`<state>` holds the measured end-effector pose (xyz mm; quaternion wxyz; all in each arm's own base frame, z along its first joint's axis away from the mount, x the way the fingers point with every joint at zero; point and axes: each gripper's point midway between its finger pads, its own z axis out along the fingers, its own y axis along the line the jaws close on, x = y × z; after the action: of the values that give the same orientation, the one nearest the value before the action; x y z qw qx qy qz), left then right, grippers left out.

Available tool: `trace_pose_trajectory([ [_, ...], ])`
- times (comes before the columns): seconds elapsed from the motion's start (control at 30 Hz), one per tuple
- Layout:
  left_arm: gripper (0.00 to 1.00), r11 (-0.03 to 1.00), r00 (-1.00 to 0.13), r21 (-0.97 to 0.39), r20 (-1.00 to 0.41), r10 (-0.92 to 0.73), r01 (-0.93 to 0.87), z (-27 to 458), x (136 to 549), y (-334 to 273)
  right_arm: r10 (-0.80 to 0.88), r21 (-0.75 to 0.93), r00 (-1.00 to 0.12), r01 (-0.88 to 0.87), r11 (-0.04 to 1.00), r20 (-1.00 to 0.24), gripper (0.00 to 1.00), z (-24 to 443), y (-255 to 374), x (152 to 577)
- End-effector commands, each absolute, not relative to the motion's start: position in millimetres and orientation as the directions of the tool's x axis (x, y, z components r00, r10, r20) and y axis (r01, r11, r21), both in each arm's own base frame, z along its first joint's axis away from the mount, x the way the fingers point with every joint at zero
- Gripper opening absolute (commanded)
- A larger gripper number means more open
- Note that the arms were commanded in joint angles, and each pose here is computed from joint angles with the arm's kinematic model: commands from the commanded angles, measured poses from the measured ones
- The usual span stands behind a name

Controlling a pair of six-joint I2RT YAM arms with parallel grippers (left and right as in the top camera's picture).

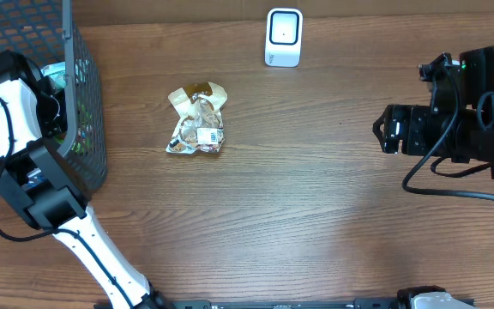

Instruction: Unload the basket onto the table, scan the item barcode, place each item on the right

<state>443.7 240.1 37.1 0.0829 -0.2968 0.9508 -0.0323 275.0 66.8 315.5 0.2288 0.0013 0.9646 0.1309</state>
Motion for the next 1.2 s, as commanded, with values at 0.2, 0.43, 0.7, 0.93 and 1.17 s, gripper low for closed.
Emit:
trace_pose_trajectory([
  [0.2,0.04,0.778,-0.778,-0.085,-0.032,-0.627,-0.623,33.4,431.0,239.5,0.069,0.261,-0.896,-0.054,0.964,-0.440,0.89,314.7,66.5,276.6],
  [0.43,0.04,0.775,-0.737,-0.119,-0.251,-0.628,-0.620,160.2,450.5,251.4,0.068,0.261,-0.896,-0.054,0.964,-0.439,0.89,314.7,66.5,276.5],
  [0.7,0.04,0.792,-0.602,-0.238,-0.539,-0.589,-0.562,299.1,443.7,229.7,0.069,0.261,-0.895,-0.055,0.964,-0.441,0.89,314.9,66.6,276.9],
  [0.93,0.04,0.848,-0.522,-0.252,-0.696,-0.493,-0.465,394.2,411.8,183.2,0.069,0.261,-0.895,-0.054,0.964,-0.440,0.89,314.8,66.5,276.7],
  [1.17,0.04,0.928,-0.489,-0.232,-0.797,-0.354,-0.293,459.8,381.1,102.9,0.069,0.261,-0.896,-0.054,0.964,-0.440,0.89,314.7,66.5,276.6],
])
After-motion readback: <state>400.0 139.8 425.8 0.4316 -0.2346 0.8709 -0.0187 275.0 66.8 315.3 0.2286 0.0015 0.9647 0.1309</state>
